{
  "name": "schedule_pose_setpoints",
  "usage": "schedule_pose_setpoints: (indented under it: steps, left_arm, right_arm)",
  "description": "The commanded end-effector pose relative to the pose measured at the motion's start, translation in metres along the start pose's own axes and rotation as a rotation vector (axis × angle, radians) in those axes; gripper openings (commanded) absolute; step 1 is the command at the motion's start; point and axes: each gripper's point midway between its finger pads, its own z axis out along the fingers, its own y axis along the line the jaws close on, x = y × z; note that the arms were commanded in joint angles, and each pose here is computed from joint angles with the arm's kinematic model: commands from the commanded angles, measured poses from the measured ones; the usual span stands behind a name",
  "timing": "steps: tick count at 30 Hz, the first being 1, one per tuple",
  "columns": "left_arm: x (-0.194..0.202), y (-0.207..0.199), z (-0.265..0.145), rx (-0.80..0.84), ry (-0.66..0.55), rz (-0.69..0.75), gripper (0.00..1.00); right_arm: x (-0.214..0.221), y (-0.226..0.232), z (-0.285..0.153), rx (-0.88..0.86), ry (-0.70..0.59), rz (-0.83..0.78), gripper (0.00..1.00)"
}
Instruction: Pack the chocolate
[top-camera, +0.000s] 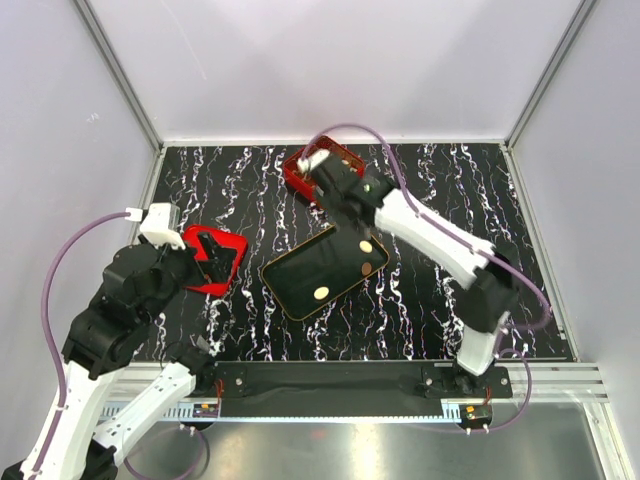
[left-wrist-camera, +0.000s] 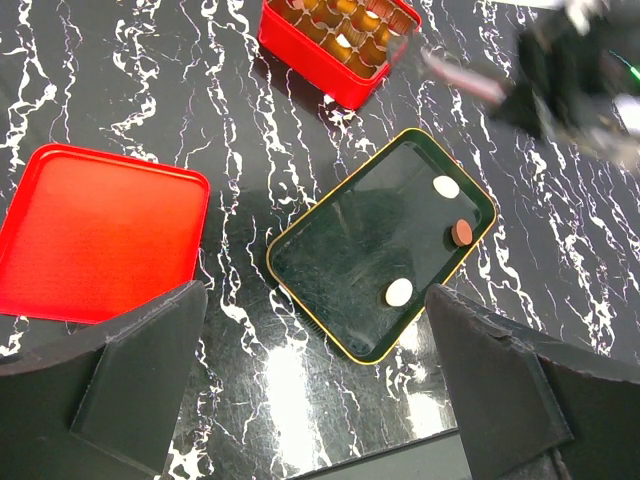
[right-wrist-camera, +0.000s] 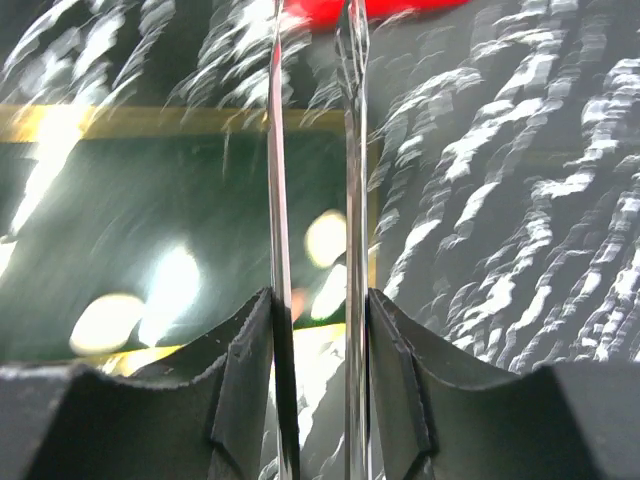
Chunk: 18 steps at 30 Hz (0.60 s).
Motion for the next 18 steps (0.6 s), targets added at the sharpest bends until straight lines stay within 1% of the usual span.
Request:
schedule_pose_setpoints:
  steps: [1, 3, 4, 6, 7, 11, 18]
  left_arm:
    - [-0.016, 0.000, -0.007, 0.002, -0.065, -0.003, 0.99]
    - [-0.015, 0.000, -0.007, 0.002, -0.065, -0.007, 0.99]
    - [-0.015, 0.000, -0.007, 0.003, -0.063, -0.009, 0.99]
    - [-0.015, -0.001, -0.008, 0.005, -0.064, -0.015, 0.99]
    - [-0.014, -0.001, -0.008, 0.004, -0.063, -0.015, 0.99]
    - [-0.013, 0.000, -0.011, 0.004, -0.061, -0.021, 0.99]
    - [-0.008, 0.001, -0.012, 0.005, -0.056, -0.033, 0.99]
  right_arm:
    - [0.054, 0.050, -0.045, -0.162, 0.076, -0.090, 0.47]
    - [0.068, 0.066, -0.059, -0.214, 0.085, -0.068, 0.48]
    - [0.073, 0.076, -0.074, -0.260, 0.076, -0.062, 0.49]
    - [0.092, 0.092, -0.083, -0.318, 0.102, -0.063, 0.50]
    - [0.094, 0.097, -0.093, -0.341, 0.085, -0.068, 0.50]
    - [0.120, 0.107, -0.097, -0.369, 0.120, -0.094, 0.53]
    - [0.134, 0.120, -0.098, -0.396, 0.133, -0.117, 0.56]
